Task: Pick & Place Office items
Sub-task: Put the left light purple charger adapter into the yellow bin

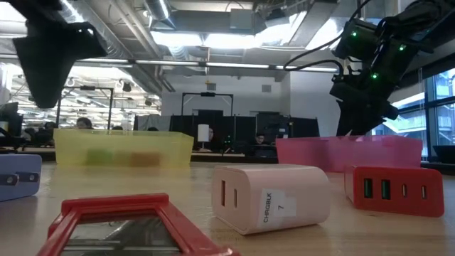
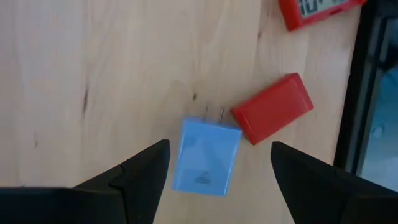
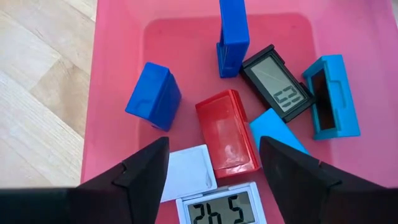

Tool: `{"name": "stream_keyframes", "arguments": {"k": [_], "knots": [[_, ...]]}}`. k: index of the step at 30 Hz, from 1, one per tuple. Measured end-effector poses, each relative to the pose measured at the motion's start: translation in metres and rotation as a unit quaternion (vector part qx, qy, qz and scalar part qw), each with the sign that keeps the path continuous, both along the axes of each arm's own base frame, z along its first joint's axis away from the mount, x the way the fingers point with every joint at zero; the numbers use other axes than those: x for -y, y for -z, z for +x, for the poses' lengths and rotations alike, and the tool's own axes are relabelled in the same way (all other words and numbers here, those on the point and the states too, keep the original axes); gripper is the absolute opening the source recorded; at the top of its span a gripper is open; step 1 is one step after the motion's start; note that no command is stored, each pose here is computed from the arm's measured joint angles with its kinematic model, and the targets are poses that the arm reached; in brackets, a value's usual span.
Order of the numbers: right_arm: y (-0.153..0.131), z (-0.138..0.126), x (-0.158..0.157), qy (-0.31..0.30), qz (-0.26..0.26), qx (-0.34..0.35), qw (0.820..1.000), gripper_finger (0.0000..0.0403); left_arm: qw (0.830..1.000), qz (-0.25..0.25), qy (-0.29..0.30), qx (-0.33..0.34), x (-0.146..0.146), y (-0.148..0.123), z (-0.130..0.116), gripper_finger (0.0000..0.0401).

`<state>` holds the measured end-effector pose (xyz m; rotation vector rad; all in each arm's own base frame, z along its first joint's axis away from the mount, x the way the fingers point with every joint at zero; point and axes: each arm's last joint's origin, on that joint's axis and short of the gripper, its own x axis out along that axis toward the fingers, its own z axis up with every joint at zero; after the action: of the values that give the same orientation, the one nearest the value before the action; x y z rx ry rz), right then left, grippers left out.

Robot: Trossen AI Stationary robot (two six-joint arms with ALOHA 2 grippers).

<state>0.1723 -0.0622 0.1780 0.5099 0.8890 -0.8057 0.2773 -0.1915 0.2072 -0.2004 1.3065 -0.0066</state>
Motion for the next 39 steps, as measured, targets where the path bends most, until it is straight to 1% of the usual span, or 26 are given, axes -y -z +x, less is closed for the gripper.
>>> {"name": "stream_keyframes", "arguments": {"k": [7,12,16,20,22,25,27,31,34,39], "knots": [[0.000,0.000,0.000,0.000,0.001,0.000,1.000,0.0252,0.999,0.024,0.021,-0.026,0.004,0.018,0.002,0.0319],[0.000,0.000,0.000,-0.001,0.001,0.000,1.000,0.0251,0.998,0.021,0.028,-0.050,0.001,0.030,0.008,0.0340],[0.000,0.000,0.000,-0.001,0.001,0.000,1.000,0.0251,0.997,0.013,0.032,-0.069,-0.002,0.038,0.012,0.0344],[0.000,0.000,0.000,-0.001,0.001,0.000,1.000,0.0251,0.996,0.022,0.046,-0.074,-0.002,0.043,0.013,0.0345],[0.000,0.000,0.000,-0.001,0.001,0.000,1.000,0.0251,0.995,0.035,0.052,-0.073,-0.002,0.047,0.014,0.0345],[0.000,0.000,0.000,-0.001,0.001,0.001,1.000,0.0251,0.993,0.070,0.057,-0.071,-0.002,0.057,0.016,0.0343],[0.000,0.000,0.000,-0.001,0.001,0.001,1.000,0.0251,0.992,0.077,0.051,-0.086,-0.003,0.063,0.016,0.0339],[0.000,0.000,0.000,-0.001,0.000,0.002,1.000,0.0251,0.992,0.066,0.018,-0.106,-0.003,0.067,0.016,0.0319],[0.000,0.000,0.000,-0.001,0.000,0.002,1.000,0.0251,0.992,0.062,0.009,-0.106,-0.004,0.065,0.015,0.0286],[0.000,0.000,0.000,-0.001,0.000,0.002,1.000,0.0251,0.992,0.060,-0.003,-0.110,-0.009,0.062,0.015,0.0222]]}}
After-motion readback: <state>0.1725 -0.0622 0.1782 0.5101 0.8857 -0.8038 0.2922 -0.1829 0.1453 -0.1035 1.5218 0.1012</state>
